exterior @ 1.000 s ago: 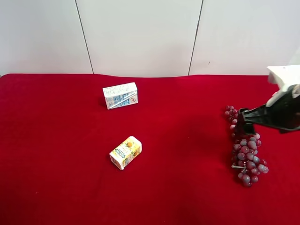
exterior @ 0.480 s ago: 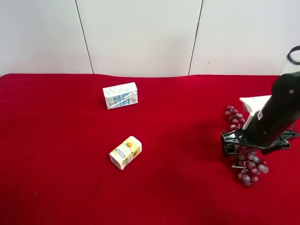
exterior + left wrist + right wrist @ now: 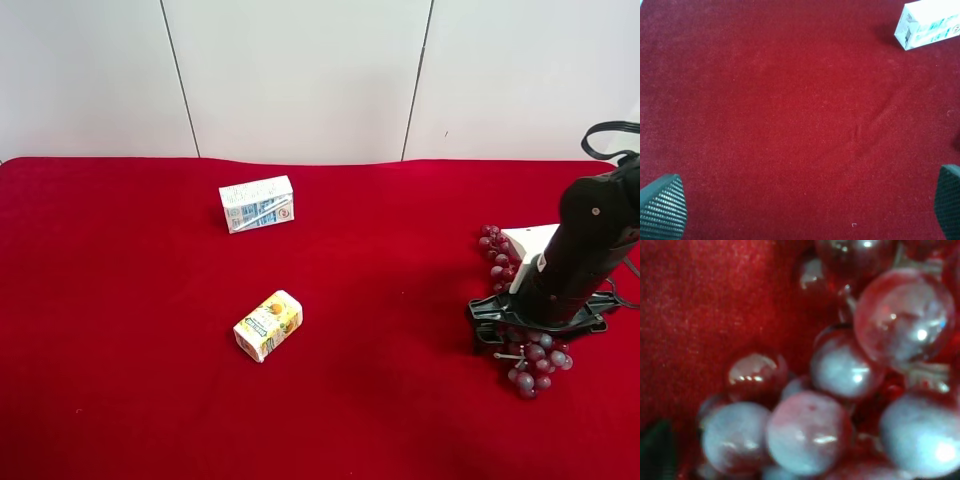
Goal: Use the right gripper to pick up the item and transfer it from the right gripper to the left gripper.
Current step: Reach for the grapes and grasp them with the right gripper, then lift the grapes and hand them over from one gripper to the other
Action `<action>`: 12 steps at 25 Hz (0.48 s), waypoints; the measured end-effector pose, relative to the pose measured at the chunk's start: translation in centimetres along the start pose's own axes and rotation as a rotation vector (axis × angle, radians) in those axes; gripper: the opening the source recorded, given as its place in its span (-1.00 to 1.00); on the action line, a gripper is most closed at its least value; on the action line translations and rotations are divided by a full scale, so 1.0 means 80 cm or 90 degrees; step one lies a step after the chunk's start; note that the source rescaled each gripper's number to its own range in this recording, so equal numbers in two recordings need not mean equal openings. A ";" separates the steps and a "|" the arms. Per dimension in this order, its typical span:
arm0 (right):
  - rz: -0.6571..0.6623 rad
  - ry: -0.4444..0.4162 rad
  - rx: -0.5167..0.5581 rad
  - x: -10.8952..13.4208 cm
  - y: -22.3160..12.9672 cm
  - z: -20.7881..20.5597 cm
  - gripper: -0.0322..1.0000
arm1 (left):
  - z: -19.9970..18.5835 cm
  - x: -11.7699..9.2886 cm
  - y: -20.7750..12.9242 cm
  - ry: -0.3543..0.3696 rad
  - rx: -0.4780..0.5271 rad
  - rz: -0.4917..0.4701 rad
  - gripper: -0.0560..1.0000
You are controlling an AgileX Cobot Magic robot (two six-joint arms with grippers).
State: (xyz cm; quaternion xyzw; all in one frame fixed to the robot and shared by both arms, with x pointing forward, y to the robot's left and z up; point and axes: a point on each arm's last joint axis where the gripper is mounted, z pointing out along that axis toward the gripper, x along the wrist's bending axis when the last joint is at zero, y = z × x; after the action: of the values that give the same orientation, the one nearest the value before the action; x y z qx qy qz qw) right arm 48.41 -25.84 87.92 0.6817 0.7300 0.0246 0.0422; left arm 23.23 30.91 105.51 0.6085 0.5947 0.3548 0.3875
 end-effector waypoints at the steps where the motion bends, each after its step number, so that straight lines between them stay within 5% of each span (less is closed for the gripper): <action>1: 0.003 0.001 0.001 0.000 0.000 0.000 -0.36 | 0.000 0.000 0.000 0.000 0.000 0.000 1.00; 2: 0.004 0.001 0.006 0.000 -0.001 0.000 -0.82 | 0.000 0.000 0.000 0.000 0.000 0.000 1.00; 3: 0.002 0.001 0.008 0.000 -0.001 0.000 -0.86 | 0.000 0.000 0.000 0.000 0.000 0.000 1.00; 12: 0.003 0.010 -0.008 0.001 0.000 -0.007 -0.86 | 0.000 0.000 0.000 0.000 0.000 0.000 1.00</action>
State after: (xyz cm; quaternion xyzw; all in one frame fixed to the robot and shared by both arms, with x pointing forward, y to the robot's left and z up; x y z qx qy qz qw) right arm 48.36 -25.72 88.47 0.6830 0.7284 0.0347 0.0410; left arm 23.23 30.92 105.51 0.6085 0.5947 0.3549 0.3874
